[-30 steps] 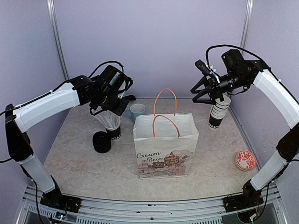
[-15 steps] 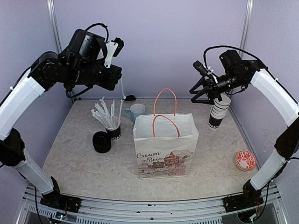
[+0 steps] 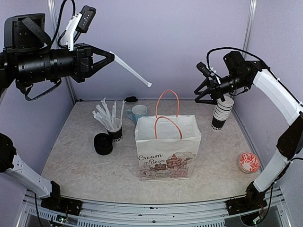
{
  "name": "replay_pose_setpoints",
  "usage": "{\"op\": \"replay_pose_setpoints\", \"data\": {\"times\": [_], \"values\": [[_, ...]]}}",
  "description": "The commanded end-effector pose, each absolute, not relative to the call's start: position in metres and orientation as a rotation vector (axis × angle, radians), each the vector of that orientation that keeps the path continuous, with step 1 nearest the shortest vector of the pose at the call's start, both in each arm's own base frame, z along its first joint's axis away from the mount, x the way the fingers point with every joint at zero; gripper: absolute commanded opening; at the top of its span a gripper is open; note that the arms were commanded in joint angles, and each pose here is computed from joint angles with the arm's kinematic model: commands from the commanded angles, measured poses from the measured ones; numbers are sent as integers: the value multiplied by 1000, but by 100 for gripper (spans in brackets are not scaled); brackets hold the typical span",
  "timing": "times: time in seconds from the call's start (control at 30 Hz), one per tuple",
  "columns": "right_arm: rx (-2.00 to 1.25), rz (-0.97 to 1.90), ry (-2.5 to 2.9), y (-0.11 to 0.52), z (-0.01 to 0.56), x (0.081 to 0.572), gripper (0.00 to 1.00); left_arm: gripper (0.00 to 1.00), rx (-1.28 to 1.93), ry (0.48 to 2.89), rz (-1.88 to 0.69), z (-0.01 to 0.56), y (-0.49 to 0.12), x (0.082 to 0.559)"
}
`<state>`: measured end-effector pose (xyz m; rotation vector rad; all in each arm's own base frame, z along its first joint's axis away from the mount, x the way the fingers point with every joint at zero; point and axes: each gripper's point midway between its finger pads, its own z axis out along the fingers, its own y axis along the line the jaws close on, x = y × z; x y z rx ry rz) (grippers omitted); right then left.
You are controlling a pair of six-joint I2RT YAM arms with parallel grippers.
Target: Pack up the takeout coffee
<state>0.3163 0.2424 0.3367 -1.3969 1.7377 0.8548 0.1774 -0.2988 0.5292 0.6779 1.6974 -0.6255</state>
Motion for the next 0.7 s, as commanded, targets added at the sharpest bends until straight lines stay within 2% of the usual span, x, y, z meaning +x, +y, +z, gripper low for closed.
{"op": "replay_pose_setpoints", "data": {"times": [0.0,0.17,0.33,0.67], "values": [[-1348,845,1801,230,323,328,63,0,715,1601,-808,550,-307,151],[-1321,834,1821,222,317,331,63,0,818,1582,-912,542,-321,133],[-1297,826,1827,213,311,331,63,0,957,1617,-946,507,-357,128],[-1295,842,1823,210,303,326,63,0,1074,1755,-983,429,-416,166]]}}
